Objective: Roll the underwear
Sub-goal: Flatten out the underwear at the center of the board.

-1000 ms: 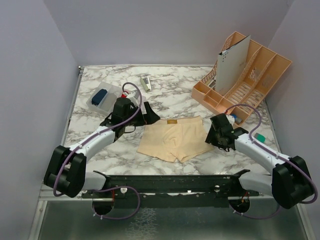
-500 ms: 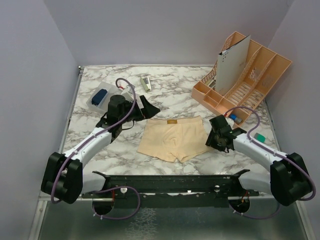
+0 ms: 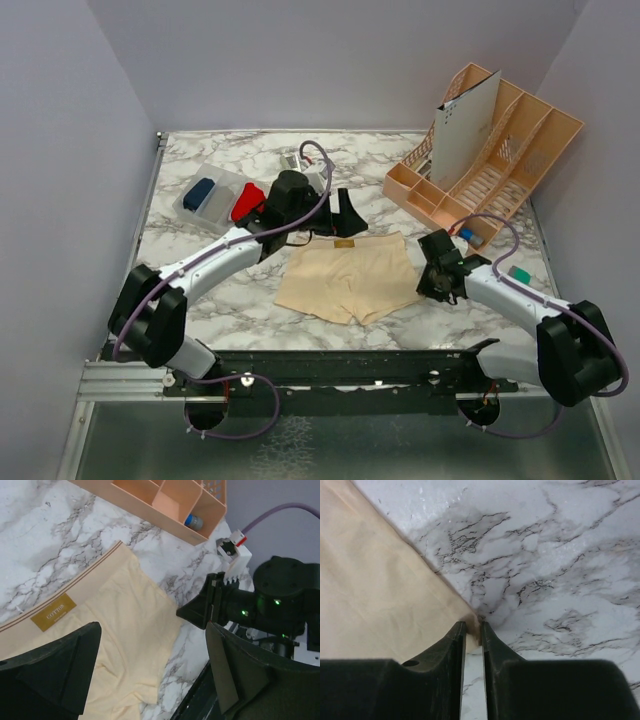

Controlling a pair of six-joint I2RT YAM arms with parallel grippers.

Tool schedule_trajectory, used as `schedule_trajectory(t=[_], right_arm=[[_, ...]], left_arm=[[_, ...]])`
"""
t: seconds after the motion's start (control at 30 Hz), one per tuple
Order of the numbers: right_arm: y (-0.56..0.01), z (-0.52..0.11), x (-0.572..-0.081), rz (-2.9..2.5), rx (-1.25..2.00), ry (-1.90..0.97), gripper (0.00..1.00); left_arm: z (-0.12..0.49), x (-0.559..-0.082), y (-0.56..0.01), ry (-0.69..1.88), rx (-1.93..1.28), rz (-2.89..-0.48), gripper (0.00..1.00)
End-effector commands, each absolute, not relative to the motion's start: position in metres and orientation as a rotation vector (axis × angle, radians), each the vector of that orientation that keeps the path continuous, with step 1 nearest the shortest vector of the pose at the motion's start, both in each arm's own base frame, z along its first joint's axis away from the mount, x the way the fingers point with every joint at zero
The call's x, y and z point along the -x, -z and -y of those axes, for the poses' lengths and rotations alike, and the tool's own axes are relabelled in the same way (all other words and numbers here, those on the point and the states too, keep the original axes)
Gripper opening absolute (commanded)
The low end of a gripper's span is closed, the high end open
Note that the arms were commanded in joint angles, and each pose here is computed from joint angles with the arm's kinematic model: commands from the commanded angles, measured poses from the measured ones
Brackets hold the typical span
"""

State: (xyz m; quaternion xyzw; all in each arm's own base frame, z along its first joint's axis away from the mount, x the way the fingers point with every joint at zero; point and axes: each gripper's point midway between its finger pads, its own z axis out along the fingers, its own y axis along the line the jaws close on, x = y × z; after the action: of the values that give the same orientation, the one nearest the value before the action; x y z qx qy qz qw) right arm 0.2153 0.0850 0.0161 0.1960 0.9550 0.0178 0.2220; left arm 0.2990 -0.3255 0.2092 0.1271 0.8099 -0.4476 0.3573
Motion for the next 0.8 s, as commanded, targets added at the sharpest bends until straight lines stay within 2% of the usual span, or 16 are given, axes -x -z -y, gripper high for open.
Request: schedule_trajectory(t=[0.0,0.03,0.1,0.3,0.77], right_arm=[[-0.011,-0.082,-0.211,-2.658,-0.557,-0.03,0.18],[-0.012,-0.083,-0.212,-2.654,-0.554,-0.037,0.11],[-0.015,-0.083,-0.213,-2.645,-0.545,-0.043,0.03],[-0.018,-0.087,-0.213,-2.628,-0.528,-0.098,0.02],[-0.025,-0.093,-0.21,-2.611,-0.496,-0.173,0.0]], left_arm=[[0.337,-0.323,-0.183,1.001,-0.282,-2.197,0.9],[0.345,-0.326,-0.181,0.987,-0.291,-2.212,0.89],[0.36,-0.333,-0.168,0.917,-0.293,-2.275,0.87],[0.414,-0.348,-0.136,0.816,-0.295,-2.39,0.76],[0.481,-0.366,-0.073,0.734,-0.199,-2.508,0.66]])
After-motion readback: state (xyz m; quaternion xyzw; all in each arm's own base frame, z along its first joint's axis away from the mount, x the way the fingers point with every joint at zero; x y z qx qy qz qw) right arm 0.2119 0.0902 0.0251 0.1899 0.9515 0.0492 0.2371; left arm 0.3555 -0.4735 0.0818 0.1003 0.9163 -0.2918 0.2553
